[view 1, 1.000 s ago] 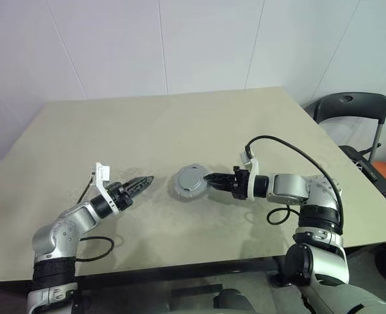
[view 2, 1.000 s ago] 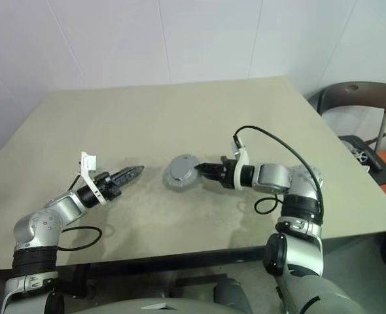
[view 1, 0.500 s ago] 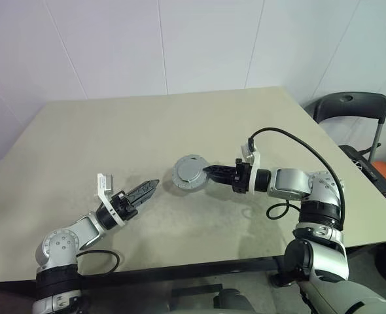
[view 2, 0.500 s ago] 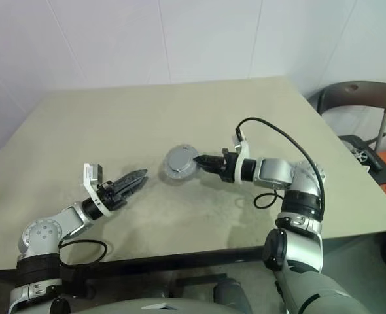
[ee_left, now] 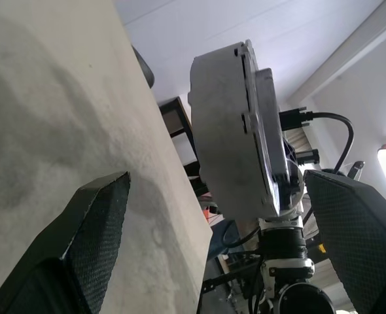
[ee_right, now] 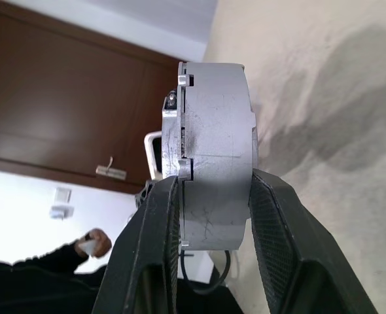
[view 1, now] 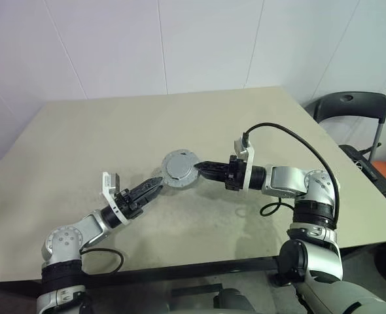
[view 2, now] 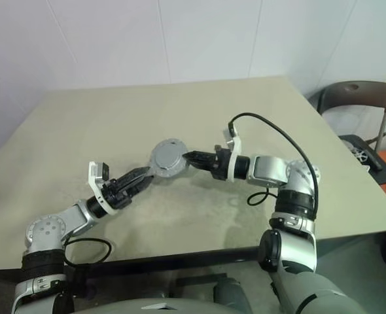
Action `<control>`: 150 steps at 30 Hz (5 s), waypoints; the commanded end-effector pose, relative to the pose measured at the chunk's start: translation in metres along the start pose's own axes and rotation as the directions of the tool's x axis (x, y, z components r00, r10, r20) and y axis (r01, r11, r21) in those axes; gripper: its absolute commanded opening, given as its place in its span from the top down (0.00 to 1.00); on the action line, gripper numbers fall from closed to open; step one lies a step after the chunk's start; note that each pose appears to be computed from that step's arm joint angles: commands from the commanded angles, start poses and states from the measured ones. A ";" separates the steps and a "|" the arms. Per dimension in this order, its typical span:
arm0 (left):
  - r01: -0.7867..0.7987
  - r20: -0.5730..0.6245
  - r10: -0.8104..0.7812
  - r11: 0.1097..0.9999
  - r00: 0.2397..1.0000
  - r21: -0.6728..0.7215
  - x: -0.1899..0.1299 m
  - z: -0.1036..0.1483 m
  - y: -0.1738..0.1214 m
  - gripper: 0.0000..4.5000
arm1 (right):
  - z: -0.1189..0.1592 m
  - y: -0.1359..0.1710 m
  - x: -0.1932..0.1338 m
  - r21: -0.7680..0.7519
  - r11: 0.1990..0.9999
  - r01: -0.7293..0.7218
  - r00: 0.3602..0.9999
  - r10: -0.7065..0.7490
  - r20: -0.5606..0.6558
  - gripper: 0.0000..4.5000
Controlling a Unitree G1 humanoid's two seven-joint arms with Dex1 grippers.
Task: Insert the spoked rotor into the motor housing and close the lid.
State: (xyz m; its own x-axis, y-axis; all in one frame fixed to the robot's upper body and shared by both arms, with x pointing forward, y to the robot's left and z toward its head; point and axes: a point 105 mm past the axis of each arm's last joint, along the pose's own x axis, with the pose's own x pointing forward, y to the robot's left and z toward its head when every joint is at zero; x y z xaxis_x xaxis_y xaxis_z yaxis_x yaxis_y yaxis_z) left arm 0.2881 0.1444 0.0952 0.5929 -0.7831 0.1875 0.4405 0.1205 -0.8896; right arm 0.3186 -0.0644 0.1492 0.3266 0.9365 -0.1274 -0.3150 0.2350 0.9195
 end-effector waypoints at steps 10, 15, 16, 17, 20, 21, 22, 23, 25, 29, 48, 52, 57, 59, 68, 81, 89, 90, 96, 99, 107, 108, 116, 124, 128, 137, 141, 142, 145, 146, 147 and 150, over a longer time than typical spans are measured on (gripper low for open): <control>0.150 -0.044 -0.148 0.988 0.988 0.037 0.017 0.003 -0.035 0.00 | -0.011 0.034 0.011 -0.074 0.989 -0.126 0.992 0.123 -0.036 0.73; 0.137 -0.078 -0.136 0.991 0.988 0.007 0.016 -0.002 -0.033 0.20 | -0.012 0.036 0.011 -0.064 0.991 -0.120 0.992 0.119 -0.030 0.73; 0.131 -0.089 -0.129 0.991 0.988 0.011 0.016 -0.004 -0.033 0.28 | -0.012 0.035 0.011 -0.061 0.991 -0.117 0.993 0.116 -0.027 0.73; 0.132 -0.091 -0.131 0.991 0.987 0.011 0.016 -0.004 -0.033 0.35 | -0.012 0.035 0.010 -0.058 0.992 -0.114 0.993 0.113 -0.025 0.73; 0.150 -0.083 -0.149 0.989 0.985 0.007 0.016 -0.003 -0.037 0.49 | -0.012 0.034 0.010 -0.038 0.994 -0.102 0.995 0.102 -0.022 0.73; 0.154 -0.084 -0.153 0.988 0.985 0.008 0.016 -0.003 -0.038 0.49 | -0.013 0.033 0.010 -0.030 0.995 -0.099 0.995 0.098 -0.025 0.73; 0.157 -0.087 -0.155 0.988 0.984 0.009 0.016 -0.003 -0.038 0.49 | -0.014 0.032 0.010 -0.024 0.995 -0.100 0.995 0.099 -0.033 0.73; 0.157 -0.090 -0.156 0.987 0.984 0.009 0.016 -0.003 -0.039 0.49 | -0.014 0.032 0.010 -0.015 0.995 -0.101 0.994 0.101 -0.034 0.73; 0.159 -0.093 -0.157 0.987 0.983 0.009 0.016 -0.004 -0.039 0.49 | -0.013 0.033 0.010 0.002 0.994 -0.113 0.993 0.113 -0.024 0.73; 0.163 -0.095 -0.161 0.987 0.982 0.007 0.016 -0.004 -0.040 0.49 | -0.012 0.039 0.010 -0.028 0.990 -0.135 0.991 0.135 -0.010 0.73; 0.120 -0.027 -0.121 0.993 0.992 -0.006 -0.001 0.007 -0.035 0.53 | -0.013 0.017 0.006 -0.112 0.994 -0.001 1.000 0.002 0.015 0.00; 0.052 0.105 -0.052 0.999 0.993 0.008 -0.013 0.025 -0.025 0.53 | -0.014 0.006 -0.001 -0.242 0.964 0.113 0.992 -0.123 -0.029 0.00; -0.029 0.291 0.043 0.998 0.956 -0.052 -0.025 0.041 -0.013 0.53 | -0.018 -0.001 -0.006 -0.512 0.838 0.186 0.966 -0.252 -0.062 0.00; -0.070 0.352 0.101 0.993 0.931 -0.099 -0.028 0.045 -0.007 0.53 | -0.018 -0.003 -0.007 -0.603 0.775 0.191 0.957 -0.283 -0.061 0.00; -0.251 0.531 0.411 0.903 0.741 -0.350 -0.050 0.063 0.037 0.53 | -0.026 -0.005 -0.005 -0.857 0.511 0.062 0.954 -0.284 -0.101 0.00; -0.399 0.471 0.611 0.783 0.636 -0.477 -0.057 0.054 0.059 0.53 | -0.021 -0.017 -0.012 -0.888 0.456 0.062 0.946 -0.309 -0.093 0.00; -0.512 0.369 0.703 0.703 0.608 -0.494 -0.054 0.038 0.062 0.11 | -0.019 -0.017 -0.011 -0.890 0.451 0.063 0.948 -0.307 -0.088 0.00; -0.524 0.355 0.712 0.693 0.606 -0.495 -0.055 0.034 0.062 0.03 | -0.019 -0.017 -0.011 -0.890 0.451 0.063 0.948 -0.307 -0.089 0.00; -0.684 0.288 0.820 0.571 0.494 -0.454 -0.076 0.022 0.059 0.01 | -0.021 -0.020 -0.015 -0.891 0.450 0.063 0.944 -0.317 -0.094 0.00; -0.719 0.213 0.839 0.541 0.501 -0.436 -0.080 0.008 0.056 0.01 | -0.022 -0.021 -0.016 -0.891 0.451 0.054 0.942 -0.320 -0.105 0.00; -0.843 0.050 0.841 0.538 0.538 0.025 -0.080 -0.023 0.038 0.01 | -0.016 -0.032 -0.021 -0.898 0.432 0.078 0.932 -0.351 -0.087 0.00; -0.832 0.058 0.831 0.550 0.554 0.072 -0.077 -0.020 0.036 0.01 | -0.015 -0.035 -0.022 -0.900 0.427 0.085 0.930 -0.359 -0.082 0.00; -0.491 0.152 0.575 0.499 0.804 0.714 -0.036 0.022 -0.011 0.01 | -0.001 -0.046 -0.045 -0.911 0.382 0.153 0.932 -0.363 0.005 0.00; -0.260 0.121 0.379 0.343 0.918 0.902 -0.028 0.045 -0.033 0.01 | 0.014 -0.067 -0.073 -0.917 0.321 0.237 0.912 -0.398 0.096 0.00; -0.207 0.116 0.304 0.288 0.946 0.935 -0.015 0.048 -0.038 0.01 | 0.013 -0.072 -0.074 -0.923 0.315 0.221 0.919 -0.385 0.088 0.00; -0.165 0.085 0.266 0.297 0.960 0.941 -0.008 0.034 -0.032 0.01 | 0.005 -0.072 -0.069 -0.918 0.354 0.181 0.946 -0.317 0.065 0.00; -0.153 0.073 0.235 0.346 0.969 0.926 -0.006 0.030 -0.033 0.01 | 0.003 -0.071 -0.068 -0.922 0.351 0.164 0.954 -0.295 0.058 0.00; -0.147 0.067 0.229 0.352 0.971 0.925 -0.006 0.029 -0.033 0.01 | 0.002 -0.071 -0.069 -0.922 0.352 0.164 0.954 -0.295 0.057 0.00; -0.129 0.046 0.228 0.367 0.973 0.921 -0.007 0.026 -0.033 0.01 | 0.004 -0.073 -0.070 -0.922 0.348 0.168 0.952 -0.299 0.060 0.00; -0.130 0.046 0.229 0.369 0.972 0.920 -0.008 0.026 -0.033 0.01 | 0.004 -0.073 -0.071 -0.923 0.346 0.169 0.952 -0.300 0.062 0.00; -0.132 0.048 0.229 0.368 0.972 0.921 -0.008 0.026 -0.033 0.01 | 0.005 -0.073 -0.071 -0.924 0.343 0.170 0.952 -0.301 0.064 0.00; -0.129 0.042 0.238 0.362 0.970 0.923 -0.008 0.026 -0.033 0.01 | 0.006 -0.073 -0.071 -0.924 0.342 0.170 0.953 -0.297 0.065 0.00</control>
State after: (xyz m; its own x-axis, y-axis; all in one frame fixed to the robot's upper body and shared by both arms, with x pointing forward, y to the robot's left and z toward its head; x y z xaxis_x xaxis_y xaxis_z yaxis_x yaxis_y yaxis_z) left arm 0.2866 0.1612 0.1207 0.7097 -0.7031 -0.0442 0.7038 0.7104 0.0013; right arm 0.3185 -0.1497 0.0780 0.4414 0.7956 -0.4150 -0.8759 0.4824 -0.0071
